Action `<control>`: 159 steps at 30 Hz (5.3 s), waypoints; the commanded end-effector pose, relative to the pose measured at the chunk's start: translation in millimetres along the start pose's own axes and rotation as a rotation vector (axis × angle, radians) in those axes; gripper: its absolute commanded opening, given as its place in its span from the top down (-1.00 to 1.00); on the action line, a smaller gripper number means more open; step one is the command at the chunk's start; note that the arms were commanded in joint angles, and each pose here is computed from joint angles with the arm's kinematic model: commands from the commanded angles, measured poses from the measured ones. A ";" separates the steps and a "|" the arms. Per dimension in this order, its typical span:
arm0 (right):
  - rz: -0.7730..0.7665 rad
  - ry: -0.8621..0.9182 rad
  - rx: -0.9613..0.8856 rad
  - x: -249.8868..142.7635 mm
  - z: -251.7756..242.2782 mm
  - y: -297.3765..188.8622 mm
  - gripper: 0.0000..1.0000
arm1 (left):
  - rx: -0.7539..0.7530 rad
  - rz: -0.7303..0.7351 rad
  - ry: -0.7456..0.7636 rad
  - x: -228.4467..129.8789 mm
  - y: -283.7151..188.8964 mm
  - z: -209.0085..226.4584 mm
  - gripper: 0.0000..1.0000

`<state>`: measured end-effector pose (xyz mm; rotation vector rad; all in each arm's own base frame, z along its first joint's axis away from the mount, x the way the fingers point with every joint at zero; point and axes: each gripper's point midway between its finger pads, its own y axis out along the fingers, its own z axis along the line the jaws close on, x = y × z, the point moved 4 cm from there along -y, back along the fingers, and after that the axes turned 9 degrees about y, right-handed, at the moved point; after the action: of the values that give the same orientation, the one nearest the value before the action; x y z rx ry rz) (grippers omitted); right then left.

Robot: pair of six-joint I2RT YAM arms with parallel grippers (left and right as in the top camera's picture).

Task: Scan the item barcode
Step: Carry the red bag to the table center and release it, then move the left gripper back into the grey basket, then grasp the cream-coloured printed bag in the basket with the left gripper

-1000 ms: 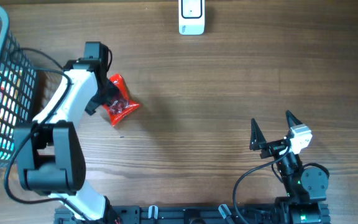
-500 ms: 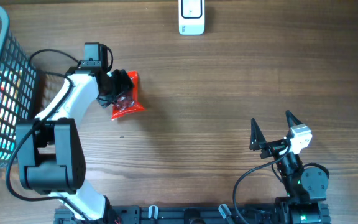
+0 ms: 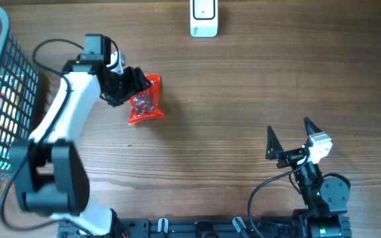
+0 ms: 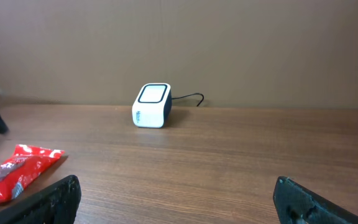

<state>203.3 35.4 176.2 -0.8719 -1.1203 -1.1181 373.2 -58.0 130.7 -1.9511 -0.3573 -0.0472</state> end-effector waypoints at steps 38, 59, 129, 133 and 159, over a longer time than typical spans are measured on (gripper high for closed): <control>-0.011 -0.007 -0.007 1.6 -0.6 -0.4 -0.99 | 0.698 -0.715 -0.304 53.2 -357.0 73.9 -1.00; -0.011 -0.007 -0.007 1.6 -0.6 -0.4 -0.99 | 0.792 -0.356 -0.543 81.8 -272.0 277.5 -1.00; -0.011 -0.007 -0.007 1.6 -0.6 -0.4 -0.99 | 0.678 0.048 -0.261 81.4 -103.2 365.8 0.92; -0.011 -0.007 -0.007 1.6 -0.6 -0.4 -0.99 | 0.735 0.015 -0.243 88.4 -120.6 358.4 -0.38; -0.011 -0.008 -0.007 1.6 -0.6 -0.4 -0.99 | 0.823 0.053 -0.224 71.2 -85.1 386.2 0.92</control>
<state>203.3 35.4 175.8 -0.8727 -1.1191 -1.1173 375.3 338.7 77.3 -1.1566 -0.4301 0.2837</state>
